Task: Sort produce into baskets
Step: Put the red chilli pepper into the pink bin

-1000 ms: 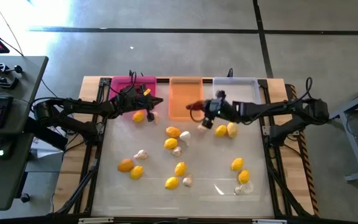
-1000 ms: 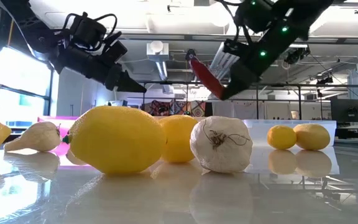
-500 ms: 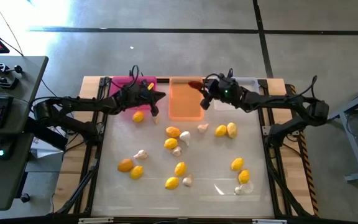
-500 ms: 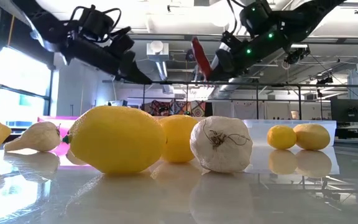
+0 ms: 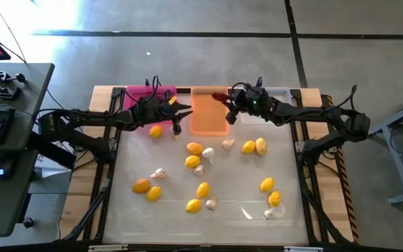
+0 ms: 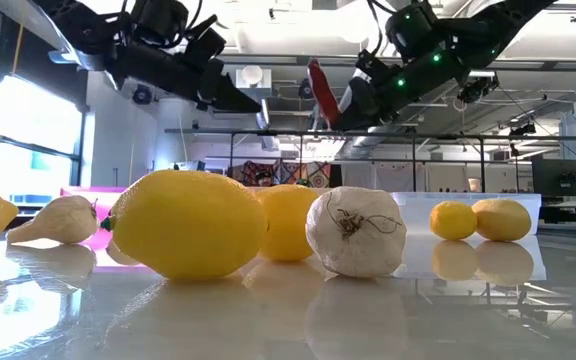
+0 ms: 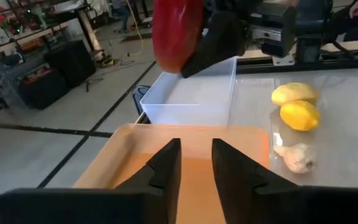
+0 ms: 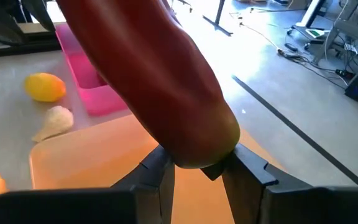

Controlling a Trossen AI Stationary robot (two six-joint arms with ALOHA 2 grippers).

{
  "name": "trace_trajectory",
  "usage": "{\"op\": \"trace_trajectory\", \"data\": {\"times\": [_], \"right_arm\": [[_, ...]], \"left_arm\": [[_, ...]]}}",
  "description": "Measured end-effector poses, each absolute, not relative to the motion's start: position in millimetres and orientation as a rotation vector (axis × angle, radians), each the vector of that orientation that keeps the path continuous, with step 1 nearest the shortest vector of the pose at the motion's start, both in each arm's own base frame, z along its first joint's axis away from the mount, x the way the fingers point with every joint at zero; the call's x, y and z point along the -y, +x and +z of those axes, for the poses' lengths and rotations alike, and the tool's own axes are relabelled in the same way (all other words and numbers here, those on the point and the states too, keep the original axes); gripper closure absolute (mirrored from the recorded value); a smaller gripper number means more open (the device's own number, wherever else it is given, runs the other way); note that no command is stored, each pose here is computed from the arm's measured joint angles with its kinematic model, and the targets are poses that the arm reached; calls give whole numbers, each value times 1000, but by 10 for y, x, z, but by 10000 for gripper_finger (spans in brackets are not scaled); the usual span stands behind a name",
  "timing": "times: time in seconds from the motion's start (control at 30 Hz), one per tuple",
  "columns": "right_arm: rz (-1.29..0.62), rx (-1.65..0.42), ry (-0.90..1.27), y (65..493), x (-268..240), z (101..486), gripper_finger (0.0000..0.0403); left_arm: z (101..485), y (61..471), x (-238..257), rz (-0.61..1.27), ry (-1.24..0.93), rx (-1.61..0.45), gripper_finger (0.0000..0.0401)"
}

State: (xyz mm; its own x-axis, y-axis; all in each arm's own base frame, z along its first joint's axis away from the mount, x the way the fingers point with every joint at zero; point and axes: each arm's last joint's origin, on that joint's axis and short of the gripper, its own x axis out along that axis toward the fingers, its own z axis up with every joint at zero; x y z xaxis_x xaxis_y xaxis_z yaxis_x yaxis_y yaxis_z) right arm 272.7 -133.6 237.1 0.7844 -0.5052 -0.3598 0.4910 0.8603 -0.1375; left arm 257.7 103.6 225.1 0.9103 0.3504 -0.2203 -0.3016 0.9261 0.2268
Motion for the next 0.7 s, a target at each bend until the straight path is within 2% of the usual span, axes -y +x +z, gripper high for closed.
{"op": "trace_trajectory", "data": {"times": [0.33, 0.7], "right_arm": [[-494, -397, -33, 2848, 1381, 2210, 304], [-401, -317, -39, 2922, 1393, 2208, 304]], "left_arm": [[2304, 2593, -1023, 334, 263, -216, 259], [2360, 2604, -1015, 305, 320, -161, 242]]}}
